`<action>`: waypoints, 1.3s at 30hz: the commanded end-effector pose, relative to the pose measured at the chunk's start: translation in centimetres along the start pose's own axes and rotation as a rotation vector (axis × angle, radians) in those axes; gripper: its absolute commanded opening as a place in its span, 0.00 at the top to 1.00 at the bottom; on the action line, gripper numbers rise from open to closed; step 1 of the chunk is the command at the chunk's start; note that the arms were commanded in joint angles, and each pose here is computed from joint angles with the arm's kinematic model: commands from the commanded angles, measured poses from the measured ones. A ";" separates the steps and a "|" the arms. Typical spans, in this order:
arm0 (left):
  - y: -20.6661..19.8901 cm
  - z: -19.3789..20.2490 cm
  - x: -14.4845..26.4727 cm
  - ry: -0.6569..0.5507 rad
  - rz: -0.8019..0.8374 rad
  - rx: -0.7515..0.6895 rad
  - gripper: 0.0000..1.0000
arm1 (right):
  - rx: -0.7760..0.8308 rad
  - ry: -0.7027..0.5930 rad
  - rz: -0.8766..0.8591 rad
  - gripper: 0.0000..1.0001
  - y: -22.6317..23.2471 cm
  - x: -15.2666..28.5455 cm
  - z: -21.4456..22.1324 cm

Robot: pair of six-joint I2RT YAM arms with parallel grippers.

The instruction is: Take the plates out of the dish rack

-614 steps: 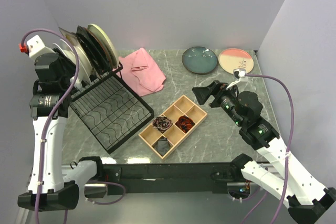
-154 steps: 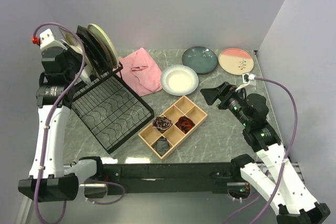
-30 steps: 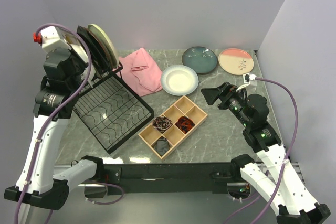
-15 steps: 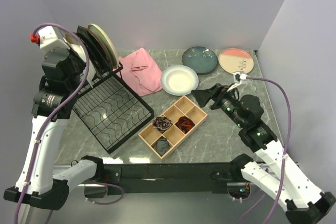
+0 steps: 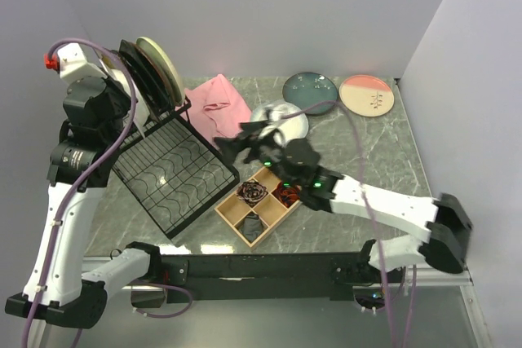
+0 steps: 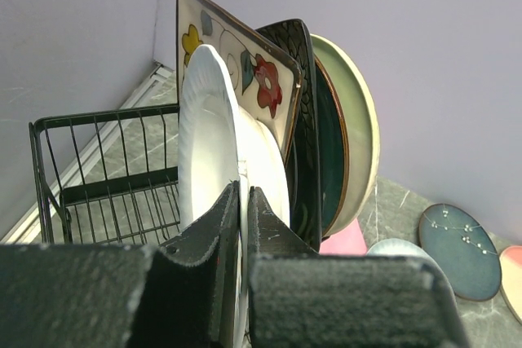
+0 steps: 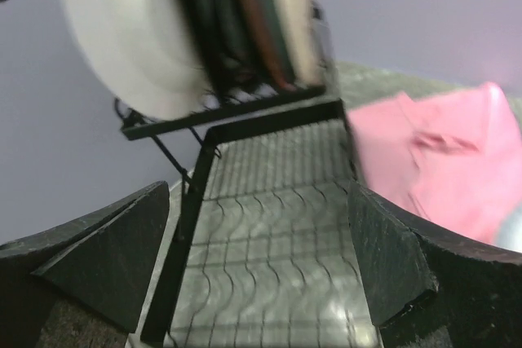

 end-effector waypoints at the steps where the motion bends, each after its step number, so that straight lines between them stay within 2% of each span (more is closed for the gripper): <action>1: -2.5 -4.1 1.6 -0.120 0.138 0.114 0.99 | 0.109 -0.229 -0.030 0.05 5.4 -3.6 -5.2; 2: -2.5 -4.2 1.7 -0.118 0.144 0.118 0.99 | 0.129 -0.197 -0.019 0.05 5.5 -5.1 -3.1; 3: -2.7 -4.3 1.9 -0.117 0.154 0.126 0.99 | 0.123 -0.222 -0.025 0.05 6.4 -5.9 -4.0; 5: -2.8 -4.5 2.1 -0.117 0.161 0.133 0.99 | 0.146 -0.183 -0.037 0.07 7.7 -7.7 -1.6; 6: -2.9 -4.6 2.2 -0.116 0.166 0.138 0.99 | 0.156 -0.209 -0.042 0.07 8.6 -8.4 -2.5; 17: -2.5 -5.5 2.9 -0.136 0.156 0.136 0.99 | 0.261 -0.219 -0.074 0.12 14.6 -12.3 1.3; 25: -2.0 -5.7 3.3 -0.142 0.146 0.146 0.99 | 0.279 -0.215 0.048 0.20 14.0 -15.6 3.8; 30: -2.0 -5.9 3.6 -0.150 0.152 0.160 0.99 | 0.293 -0.255 0.146 0.23 13.4 -16.9 3.1; 31: -2.0 -6.0 3.8 -0.153 0.157 0.162 0.99 | 0.313 -0.238 0.162 0.23 13.1 -17.5 4.4; 33: -2.0 -5.8 3.8 -0.147 0.158 0.165 0.99 | 0.332 -0.255 0.209 0.24 12.9 -18.0 3.3; 36: -1.8 -5.8 3.9 -0.144 0.149 0.168 0.99 | 0.358 -0.262 0.221 0.28 13.0 -18.7 3.4; 39: -1.7 -6.1 4.5 -0.152 0.157 0.184 0.99 | 0.357 -0.278 0.245 0.39 12.6 -19.0 3.2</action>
Point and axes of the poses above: each gripper's point midway between its finger pads, its own x axis back along the fingers, its own y axis along the line the jaws close on, z = x × y, the point moved 1 cm from there along x, back along the fingers
